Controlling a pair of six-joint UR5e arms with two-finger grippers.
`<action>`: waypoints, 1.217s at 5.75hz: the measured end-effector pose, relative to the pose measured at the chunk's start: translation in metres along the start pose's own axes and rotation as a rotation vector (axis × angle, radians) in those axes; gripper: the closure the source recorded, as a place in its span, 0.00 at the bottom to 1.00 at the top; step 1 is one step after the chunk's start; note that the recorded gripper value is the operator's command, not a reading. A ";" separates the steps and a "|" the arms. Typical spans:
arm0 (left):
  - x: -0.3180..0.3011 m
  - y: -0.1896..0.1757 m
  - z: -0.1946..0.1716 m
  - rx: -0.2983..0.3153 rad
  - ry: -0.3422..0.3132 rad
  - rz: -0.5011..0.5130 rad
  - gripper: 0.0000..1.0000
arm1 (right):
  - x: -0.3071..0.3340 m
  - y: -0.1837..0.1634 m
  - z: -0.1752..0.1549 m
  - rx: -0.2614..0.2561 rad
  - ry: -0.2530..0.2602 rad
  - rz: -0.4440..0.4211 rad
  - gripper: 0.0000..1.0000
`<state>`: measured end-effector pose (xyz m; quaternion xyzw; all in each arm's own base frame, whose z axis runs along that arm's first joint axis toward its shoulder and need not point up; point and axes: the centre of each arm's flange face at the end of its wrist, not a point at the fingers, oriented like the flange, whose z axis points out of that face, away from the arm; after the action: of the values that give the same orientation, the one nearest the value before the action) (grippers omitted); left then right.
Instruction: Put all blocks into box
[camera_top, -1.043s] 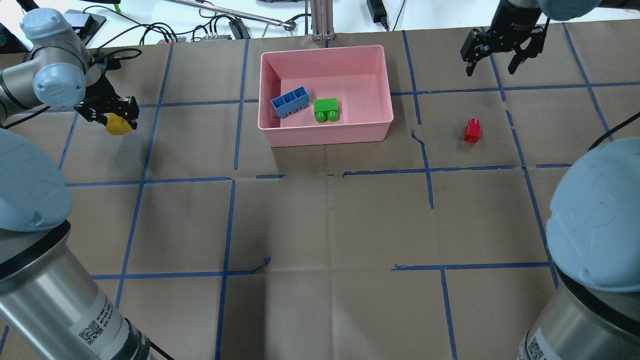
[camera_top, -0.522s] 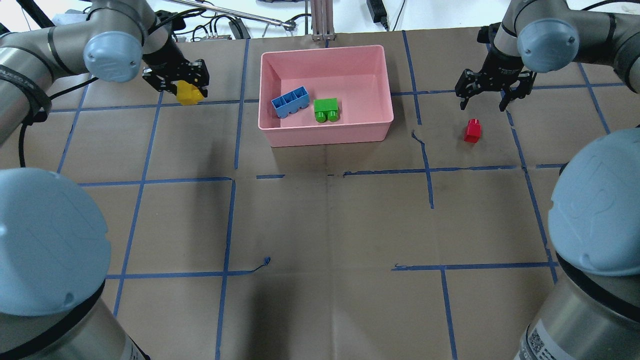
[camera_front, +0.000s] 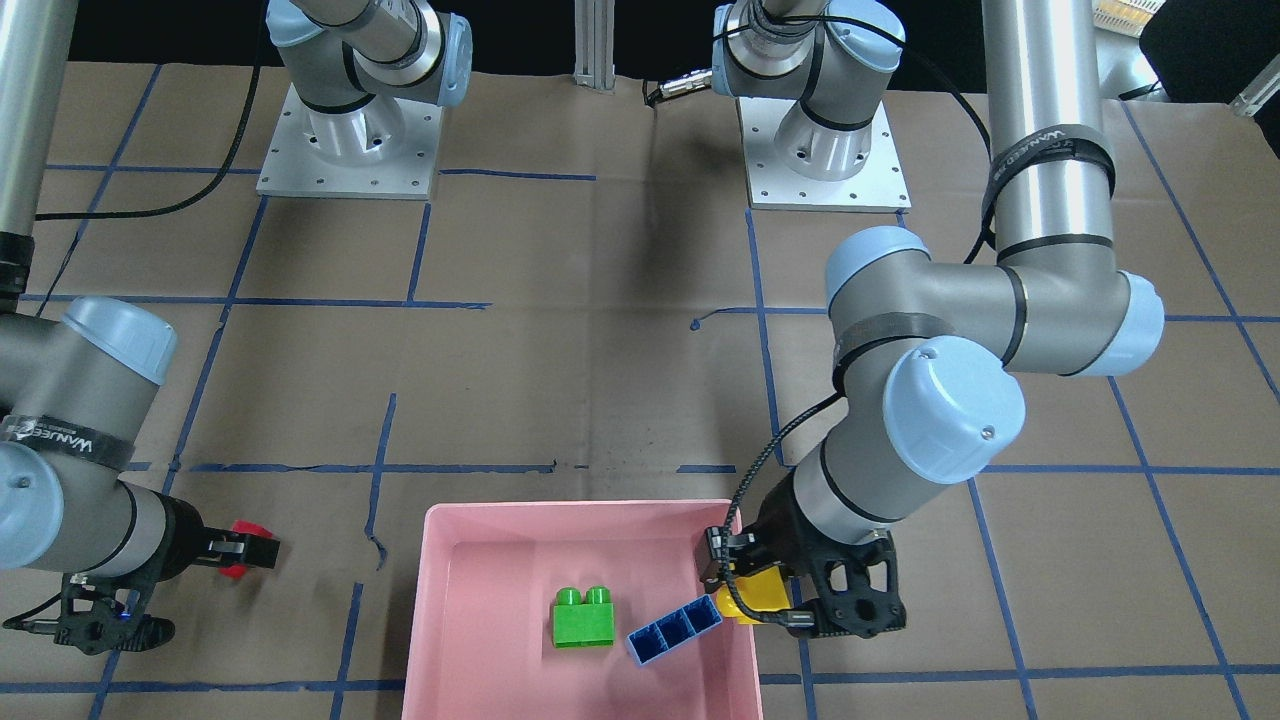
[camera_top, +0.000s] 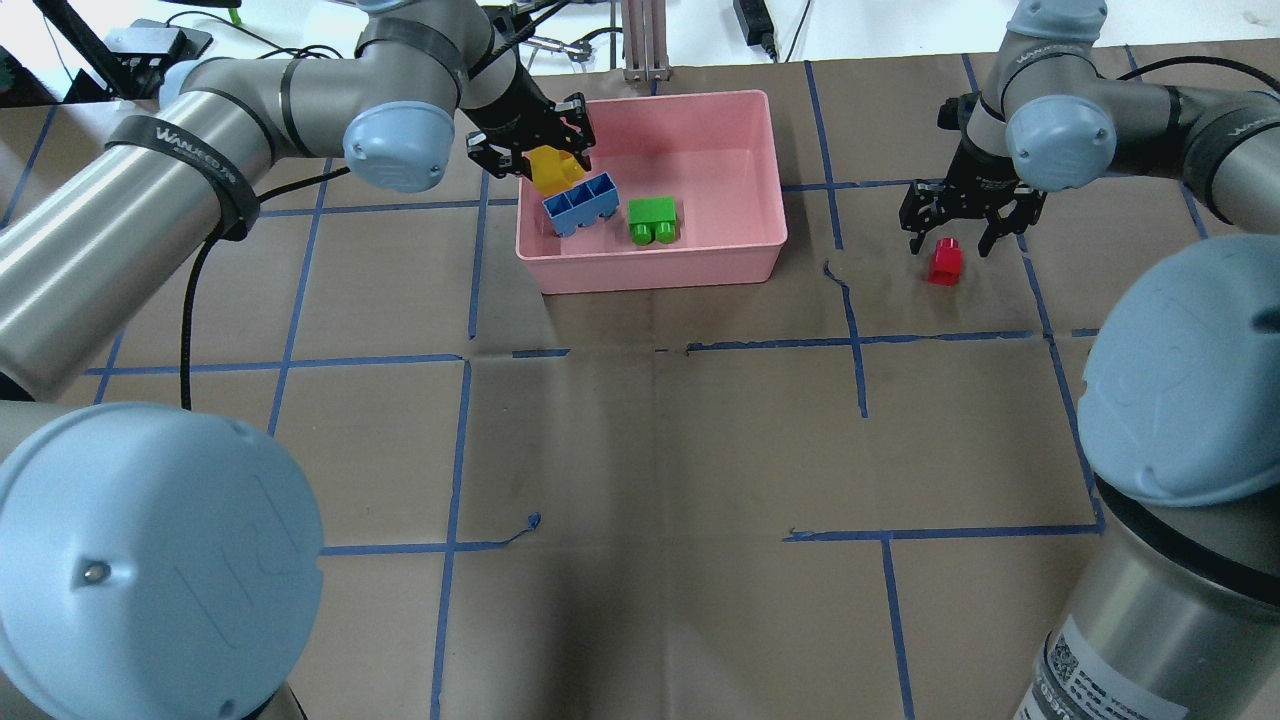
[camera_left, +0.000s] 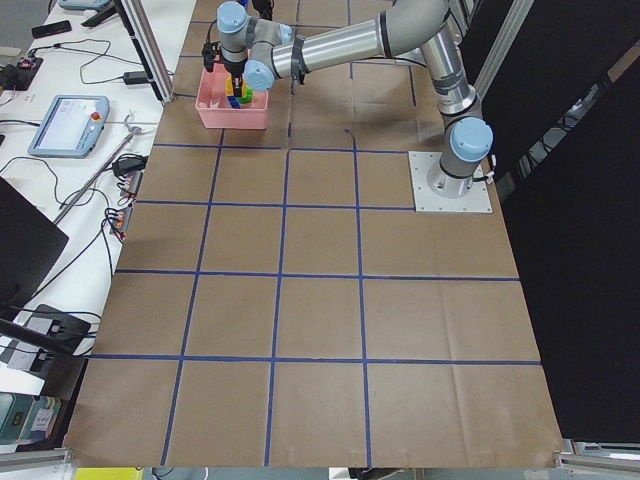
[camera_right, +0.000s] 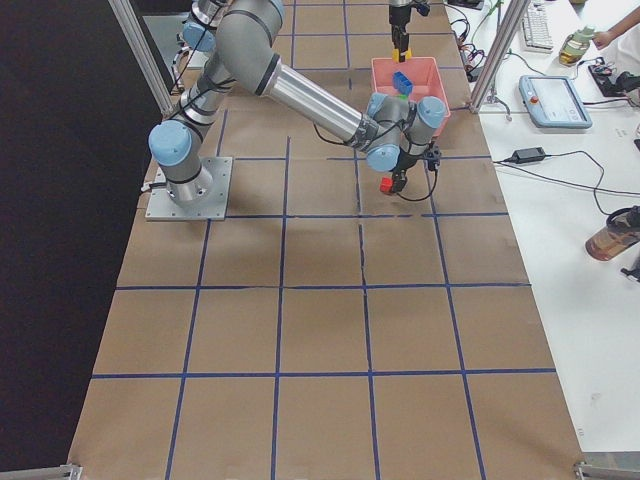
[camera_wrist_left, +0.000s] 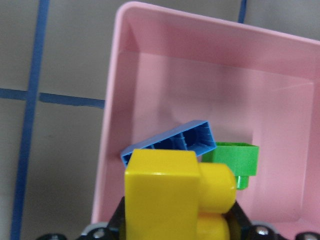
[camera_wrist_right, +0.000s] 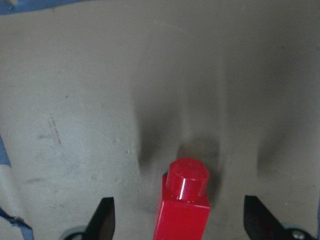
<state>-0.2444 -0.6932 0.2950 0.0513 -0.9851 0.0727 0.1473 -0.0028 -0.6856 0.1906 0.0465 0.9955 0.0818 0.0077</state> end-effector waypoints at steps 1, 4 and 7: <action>0.010 0.007 0.004 0.008 0.006 0.015 0.00 | 0.000 0.003 0.006 -0.011 -0.002 0.000 0.60; 0.009 0.029 -0.059 -0.014 -0.108 0.114 0.01 | 0.002 -0.007 -0.012 0.029 0.001 -0.017 0.75; -0.014 0.085 -0.185 -0.109 -0.237 0.121 0.01 | 0.002 -0.031 -0.101 0.115 0.013 -0.015 0.75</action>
<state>-0.1890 -0.5791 0.4548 -0.0081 -0.9994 0.0211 0.0278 -0.0100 -0.7320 0.2856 0.0390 0.9989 0.0245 -0.0011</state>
